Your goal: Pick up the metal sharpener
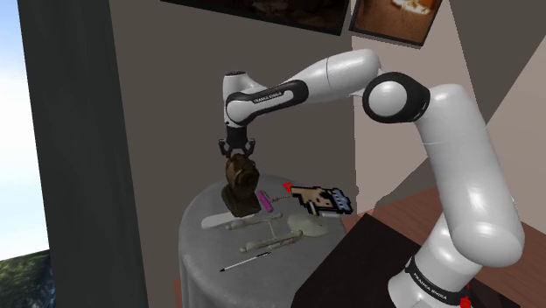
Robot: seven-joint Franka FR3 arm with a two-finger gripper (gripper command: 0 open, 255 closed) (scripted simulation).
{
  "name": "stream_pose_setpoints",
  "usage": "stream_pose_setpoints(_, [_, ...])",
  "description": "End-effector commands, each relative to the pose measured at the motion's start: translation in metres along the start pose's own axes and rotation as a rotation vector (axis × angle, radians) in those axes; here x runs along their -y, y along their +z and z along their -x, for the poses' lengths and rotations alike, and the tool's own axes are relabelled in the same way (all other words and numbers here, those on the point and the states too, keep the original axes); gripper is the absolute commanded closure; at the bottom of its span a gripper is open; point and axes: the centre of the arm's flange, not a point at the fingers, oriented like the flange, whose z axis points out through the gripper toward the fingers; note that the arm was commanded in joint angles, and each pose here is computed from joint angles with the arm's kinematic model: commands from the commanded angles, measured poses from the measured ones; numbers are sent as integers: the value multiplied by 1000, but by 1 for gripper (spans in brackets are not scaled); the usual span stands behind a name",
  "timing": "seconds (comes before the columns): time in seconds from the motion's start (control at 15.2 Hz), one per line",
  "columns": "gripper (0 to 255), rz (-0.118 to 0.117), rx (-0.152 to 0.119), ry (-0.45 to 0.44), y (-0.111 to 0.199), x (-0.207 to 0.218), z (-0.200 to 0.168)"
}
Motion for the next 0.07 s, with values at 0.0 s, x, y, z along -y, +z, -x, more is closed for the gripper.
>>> stream_pose_setpoints(0.0, [255,-2,-1,0,-5,0,0])
